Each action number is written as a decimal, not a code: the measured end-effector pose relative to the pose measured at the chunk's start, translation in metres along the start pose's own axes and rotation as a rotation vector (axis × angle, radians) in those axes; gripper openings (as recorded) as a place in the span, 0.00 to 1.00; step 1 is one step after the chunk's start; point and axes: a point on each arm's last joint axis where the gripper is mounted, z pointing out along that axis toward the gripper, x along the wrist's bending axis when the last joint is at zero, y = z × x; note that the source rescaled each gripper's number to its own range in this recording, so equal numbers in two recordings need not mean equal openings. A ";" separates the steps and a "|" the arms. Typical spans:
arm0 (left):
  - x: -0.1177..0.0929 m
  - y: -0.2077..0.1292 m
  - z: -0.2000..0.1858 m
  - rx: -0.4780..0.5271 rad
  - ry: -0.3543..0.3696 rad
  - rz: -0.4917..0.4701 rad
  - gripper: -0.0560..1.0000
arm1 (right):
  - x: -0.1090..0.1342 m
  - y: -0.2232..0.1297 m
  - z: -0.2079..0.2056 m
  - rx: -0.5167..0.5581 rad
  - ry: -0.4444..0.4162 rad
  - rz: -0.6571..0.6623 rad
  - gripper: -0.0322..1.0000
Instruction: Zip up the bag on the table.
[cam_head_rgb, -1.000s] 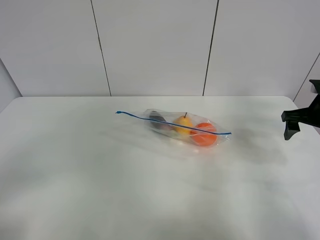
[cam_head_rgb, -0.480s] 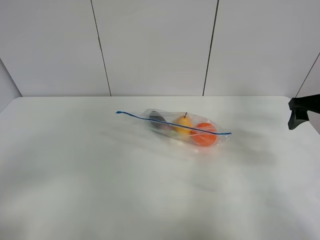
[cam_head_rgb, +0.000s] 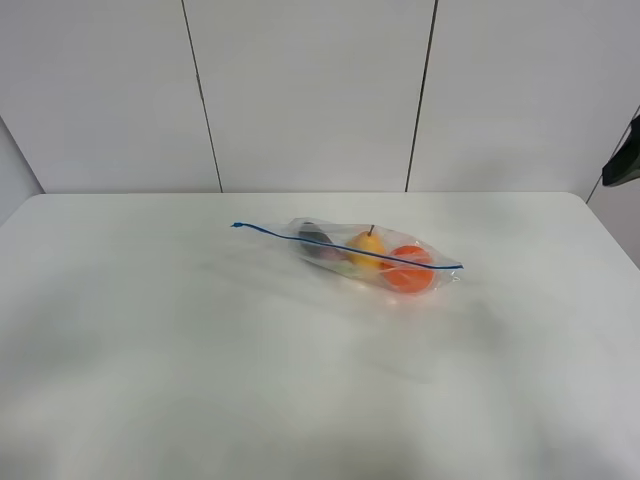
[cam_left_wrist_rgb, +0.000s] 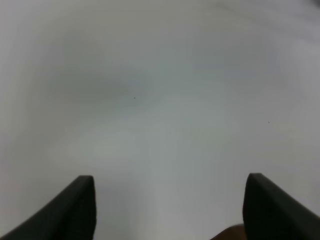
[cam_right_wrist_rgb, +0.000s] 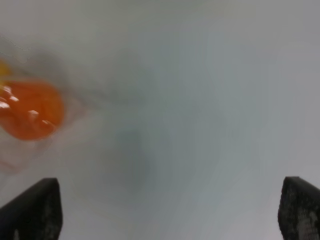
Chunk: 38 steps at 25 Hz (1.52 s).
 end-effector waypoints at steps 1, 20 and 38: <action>0.000 0.000 0.000 0.000 0.000 0.000 1.00 | 0.003 -0.002 -0.014 -0.042 0.003 -0.005 1.00; 0.000 0.000 0.000 0.000 0.001 0.000 1.00 | 0.040 -0.093 -0.167 -0.389 0.054 -0.191 1.00; 0.000 0.000 0.000 0.000 0.001 0.000 1.00 | 0.040 -0.181 -0.222 -0.610 0.062 -0.156 0.96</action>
